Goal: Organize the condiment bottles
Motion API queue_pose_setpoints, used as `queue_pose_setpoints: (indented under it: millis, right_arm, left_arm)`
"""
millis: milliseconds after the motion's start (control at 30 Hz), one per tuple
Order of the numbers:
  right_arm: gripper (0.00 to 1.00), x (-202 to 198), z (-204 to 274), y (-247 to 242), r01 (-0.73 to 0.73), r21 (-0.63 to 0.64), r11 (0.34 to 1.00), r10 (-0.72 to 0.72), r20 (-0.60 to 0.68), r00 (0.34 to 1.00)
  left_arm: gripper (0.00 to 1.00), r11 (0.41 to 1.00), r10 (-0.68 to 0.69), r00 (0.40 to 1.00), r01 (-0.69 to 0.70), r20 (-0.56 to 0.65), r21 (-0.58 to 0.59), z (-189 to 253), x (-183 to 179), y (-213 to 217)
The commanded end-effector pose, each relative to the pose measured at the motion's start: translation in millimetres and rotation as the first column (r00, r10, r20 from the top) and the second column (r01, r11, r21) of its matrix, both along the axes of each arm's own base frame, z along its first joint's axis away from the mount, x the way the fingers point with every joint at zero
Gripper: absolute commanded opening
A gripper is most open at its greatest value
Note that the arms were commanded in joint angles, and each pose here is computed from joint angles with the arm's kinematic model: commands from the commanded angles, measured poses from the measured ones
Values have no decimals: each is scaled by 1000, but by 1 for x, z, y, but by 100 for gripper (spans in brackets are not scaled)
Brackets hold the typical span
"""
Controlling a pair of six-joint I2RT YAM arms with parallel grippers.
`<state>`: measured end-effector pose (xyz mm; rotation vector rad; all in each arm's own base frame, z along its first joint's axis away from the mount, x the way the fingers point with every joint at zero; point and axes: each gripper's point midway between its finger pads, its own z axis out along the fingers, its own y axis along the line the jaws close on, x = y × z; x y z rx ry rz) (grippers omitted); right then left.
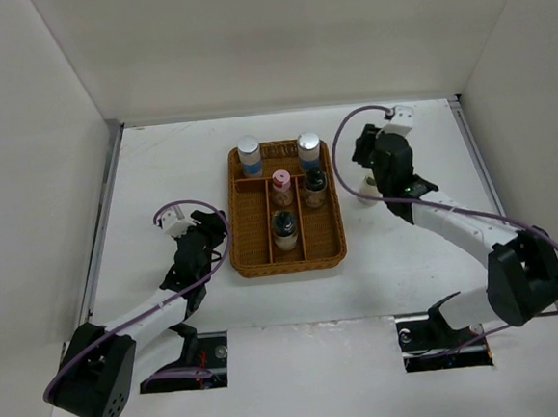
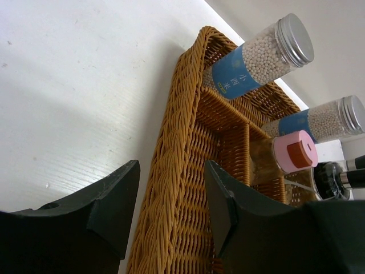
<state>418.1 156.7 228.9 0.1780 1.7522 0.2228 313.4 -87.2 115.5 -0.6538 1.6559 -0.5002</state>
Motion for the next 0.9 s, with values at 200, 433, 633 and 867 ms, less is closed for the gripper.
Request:
queue_pose_setpoints:
  millis: [200,433,633,867]
  right_arm:
    - [91,55,-16,-128,374,-89,923,-378,-44,925]
    - [98,88,-34,-125,269,-90,959,-279,-120,953]
    - [93,112,-44,-128,259,-97,961,-270,-131,954]
    - [87,121,-62,-127,248,-127,961,-268,-179,947]
  left_arm:
    - [47,1000,-8,999,9,53,-26,14,2,-4]
    - [47,1000,-10,999,11,46,-22,12,3,-5]
    - [47,1000,-13,999,14,42,-21,11,4,-6]
    - [47,1000,-9,999,10,42,-23,11,4,-4]
